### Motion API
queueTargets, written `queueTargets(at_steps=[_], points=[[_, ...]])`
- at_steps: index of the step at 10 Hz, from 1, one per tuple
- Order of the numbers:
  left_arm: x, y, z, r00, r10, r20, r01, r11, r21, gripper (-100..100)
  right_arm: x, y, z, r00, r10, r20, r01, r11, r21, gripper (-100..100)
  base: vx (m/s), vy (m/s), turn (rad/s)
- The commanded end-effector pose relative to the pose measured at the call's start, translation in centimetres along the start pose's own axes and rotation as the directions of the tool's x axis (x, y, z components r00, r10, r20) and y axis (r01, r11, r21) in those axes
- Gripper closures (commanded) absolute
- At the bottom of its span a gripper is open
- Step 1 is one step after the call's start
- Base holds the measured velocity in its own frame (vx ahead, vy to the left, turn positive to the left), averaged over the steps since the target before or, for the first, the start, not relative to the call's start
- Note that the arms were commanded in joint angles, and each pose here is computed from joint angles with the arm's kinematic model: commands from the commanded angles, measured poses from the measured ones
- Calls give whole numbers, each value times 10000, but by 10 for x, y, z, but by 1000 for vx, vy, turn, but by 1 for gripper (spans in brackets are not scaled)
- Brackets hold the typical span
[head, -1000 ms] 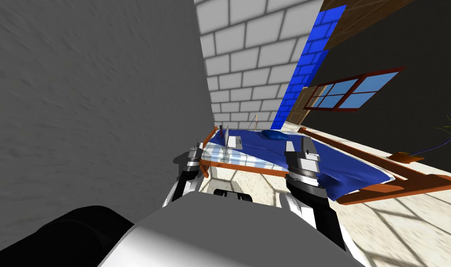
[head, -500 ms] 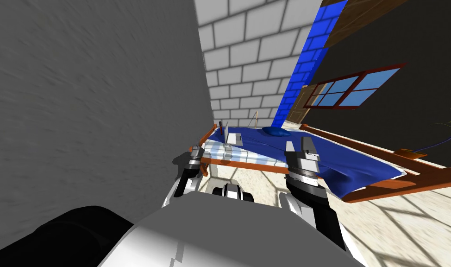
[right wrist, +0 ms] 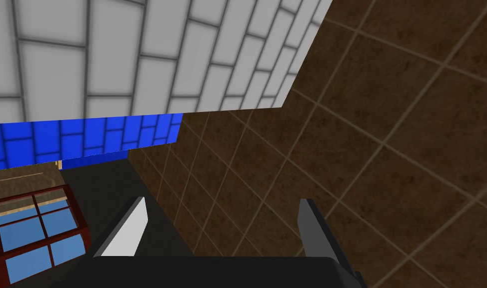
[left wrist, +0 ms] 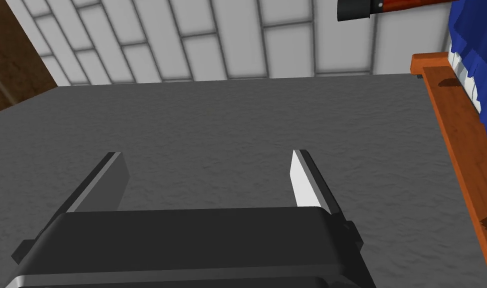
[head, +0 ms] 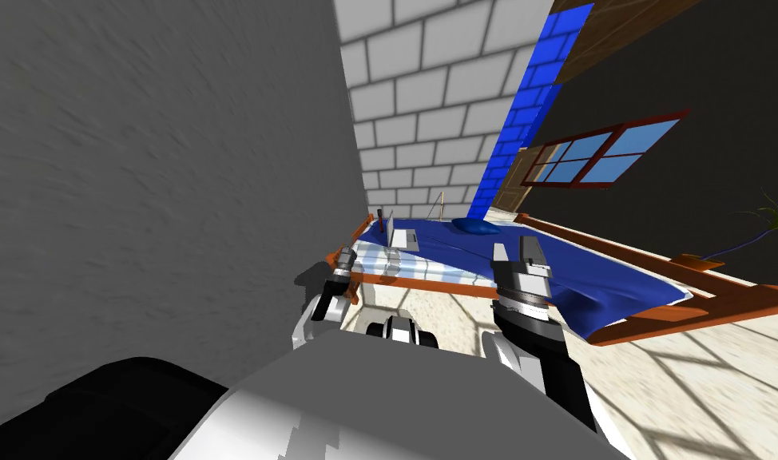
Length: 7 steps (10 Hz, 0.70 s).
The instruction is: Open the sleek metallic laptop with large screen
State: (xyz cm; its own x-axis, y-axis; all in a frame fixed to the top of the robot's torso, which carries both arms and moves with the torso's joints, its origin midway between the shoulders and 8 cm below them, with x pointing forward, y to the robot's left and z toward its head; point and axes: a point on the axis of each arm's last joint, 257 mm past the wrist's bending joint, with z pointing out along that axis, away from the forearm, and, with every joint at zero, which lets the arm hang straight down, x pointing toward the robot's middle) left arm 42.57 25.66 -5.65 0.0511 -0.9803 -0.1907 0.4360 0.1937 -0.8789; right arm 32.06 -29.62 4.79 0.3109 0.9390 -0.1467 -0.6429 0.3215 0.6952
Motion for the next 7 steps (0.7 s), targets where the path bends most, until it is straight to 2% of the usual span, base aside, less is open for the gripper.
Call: queueTargets(at_steps=[1, 4, 5, 7], points=[[7, 18, 17, 9977, 629, -243, -637, 9973, -360, -100, 0, 0, 0, 10000, 0, 0, 0, 10000, 0, 0, 0, 19, -32], [12, 42, 38, 9884, 1426, -514, -1465, 9858, -817, -100, 0, 0, 0, 10000, 0, 0, 0, 10000, 0, 0, 3, 23, -35], [13, 41, 41, 9885, 1418, -521, -1455, 9864, -765, -100, 0, 0, 0, 10000, 0, 0, 0, 10000, 0, 0, 2, 17, -10], [16, 58, 57, 9775, 1983, -720, -2054, 9724, -1106, -100, 0, 0, 0, 10000, 0, 0, 0, 10000, 0, 0, 1, 13, -24]])
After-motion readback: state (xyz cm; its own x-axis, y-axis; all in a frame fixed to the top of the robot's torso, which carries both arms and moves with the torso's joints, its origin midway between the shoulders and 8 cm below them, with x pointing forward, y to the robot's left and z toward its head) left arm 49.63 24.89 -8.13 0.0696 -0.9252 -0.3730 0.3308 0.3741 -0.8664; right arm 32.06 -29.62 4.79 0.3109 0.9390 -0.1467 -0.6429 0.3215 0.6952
